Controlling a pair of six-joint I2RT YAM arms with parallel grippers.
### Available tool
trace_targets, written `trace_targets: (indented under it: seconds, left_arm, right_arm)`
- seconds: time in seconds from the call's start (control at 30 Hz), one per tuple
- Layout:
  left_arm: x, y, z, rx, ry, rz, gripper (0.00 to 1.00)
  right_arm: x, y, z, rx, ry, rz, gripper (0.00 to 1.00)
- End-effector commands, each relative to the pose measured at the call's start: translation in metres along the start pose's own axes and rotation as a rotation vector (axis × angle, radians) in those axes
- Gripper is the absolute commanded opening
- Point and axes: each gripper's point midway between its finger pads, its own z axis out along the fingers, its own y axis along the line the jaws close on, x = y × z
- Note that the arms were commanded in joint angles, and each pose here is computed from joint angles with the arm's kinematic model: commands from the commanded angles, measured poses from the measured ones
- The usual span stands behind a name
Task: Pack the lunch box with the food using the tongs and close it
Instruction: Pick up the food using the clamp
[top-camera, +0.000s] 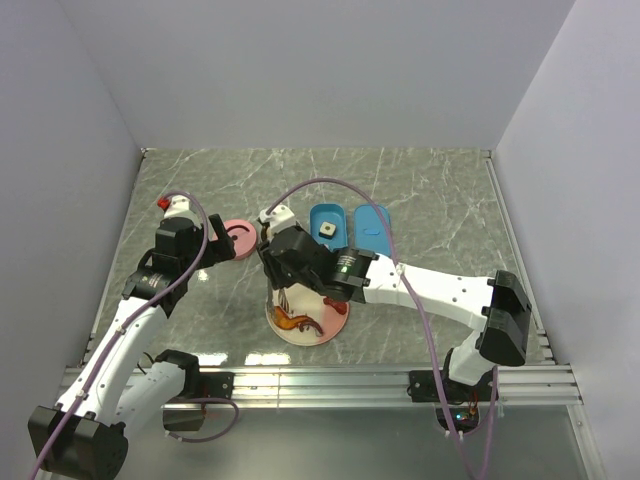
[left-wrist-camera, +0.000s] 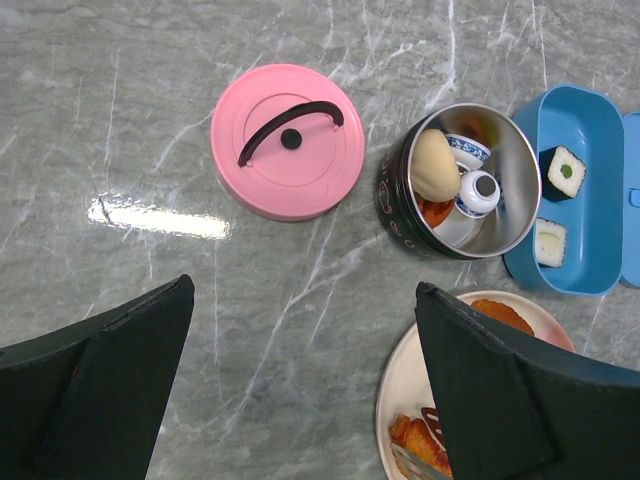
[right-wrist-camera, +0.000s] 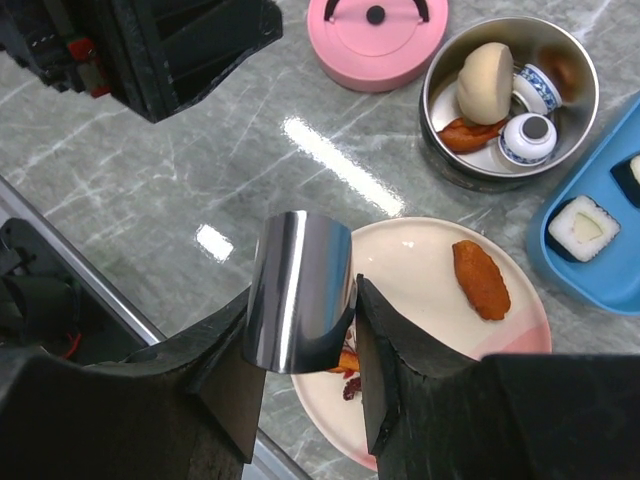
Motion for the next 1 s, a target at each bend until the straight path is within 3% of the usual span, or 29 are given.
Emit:
trace_targets:
  seconds: [0.0, 0.8, 0.9, 0.97]
  left_arm:
    - [-0.007, -0.003, 0.000, 0.008, -0.028, 0.001, 0.99]
    - [-0.006, -0.002, -0.001, 0.005, -0.031, -0.002, 0.99]
    - [-0.006, -0.002, -0.001, 0.005, -0.031, -0.004, 0.99]
    - [-0.006, -0.001, -0.001, 0.003, -0.032, -0.004, 1.00]
  right_arm:
    - [-0.019, 0.013, -0.003, -0.028, -0.067, -0.012, 0.44]
    - [0.017, 0.013, -0.012, 0.011, 0.015, -0.065, 0.43]
    - [0.020, 0.013, -0.010, 0.017, 0.027, -0.070, 0.38]
    - [0.021, 0.011, -0.009, 0.031, 0.033, -0.072, 0.29]
